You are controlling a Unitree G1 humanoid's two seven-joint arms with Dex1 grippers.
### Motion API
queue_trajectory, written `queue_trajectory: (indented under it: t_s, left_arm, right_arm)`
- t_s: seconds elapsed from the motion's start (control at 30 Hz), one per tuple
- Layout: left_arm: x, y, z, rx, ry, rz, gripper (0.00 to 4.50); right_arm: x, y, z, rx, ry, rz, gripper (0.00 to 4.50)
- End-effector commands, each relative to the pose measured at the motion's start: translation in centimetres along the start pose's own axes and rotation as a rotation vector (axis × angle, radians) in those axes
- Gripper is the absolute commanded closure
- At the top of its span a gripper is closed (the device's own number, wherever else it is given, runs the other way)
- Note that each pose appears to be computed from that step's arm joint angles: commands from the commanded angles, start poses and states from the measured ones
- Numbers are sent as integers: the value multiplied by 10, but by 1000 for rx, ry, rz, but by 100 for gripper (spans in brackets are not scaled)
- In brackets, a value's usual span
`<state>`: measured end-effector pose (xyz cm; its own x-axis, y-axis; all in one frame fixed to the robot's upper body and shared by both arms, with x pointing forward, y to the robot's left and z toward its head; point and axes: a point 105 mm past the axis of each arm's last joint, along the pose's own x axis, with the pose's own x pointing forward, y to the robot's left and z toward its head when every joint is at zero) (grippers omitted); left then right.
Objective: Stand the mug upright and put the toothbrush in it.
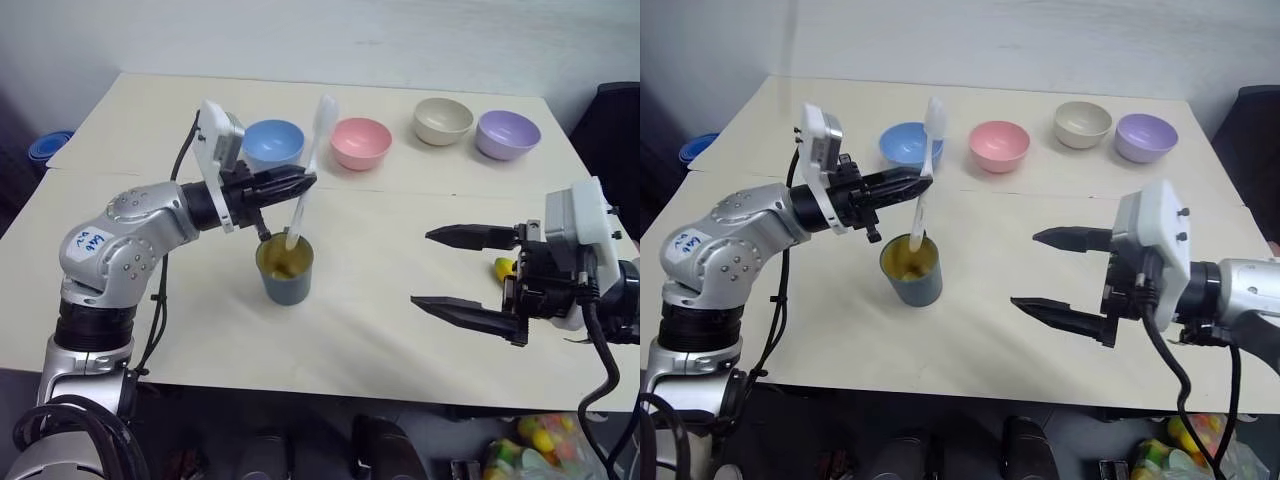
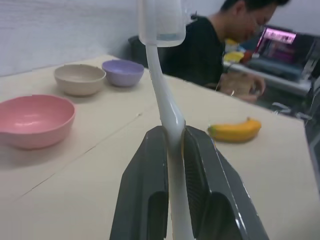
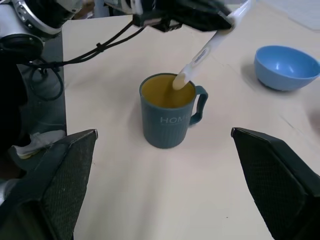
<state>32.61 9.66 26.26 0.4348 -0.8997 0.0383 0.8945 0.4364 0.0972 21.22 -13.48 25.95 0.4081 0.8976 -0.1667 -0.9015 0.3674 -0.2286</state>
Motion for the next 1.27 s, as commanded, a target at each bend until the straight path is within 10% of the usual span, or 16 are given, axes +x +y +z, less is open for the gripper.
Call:
queue_trajectory:
  t_s: [0.03, 0.27, 0.73, 0.93, 1.27]
  left_arm:
    - [-1, -5, 3, 74, -4, -16, 433]
    - [-6, -8, -11, 77, 21, -3, 433]
    - [-63, -9, 20, 57, 36, -58, 7]
    - [-140, 10, 14, 197, 406, -61, 7]
    - [-170, 8, 18, 172, 485, -79, 7]
  right_arm:
    - [-3, 1, 10, -52, -24, -8, 0]
    - [-2, -4, 11, -55, -24, -5, 0]
    - [-1, -17, 5, -16, 3, 28, 0]
    - [-6, -21, -4, 22, 44, 94, 0]
    - [0, -25, -12, 44, 31, 113, 0]
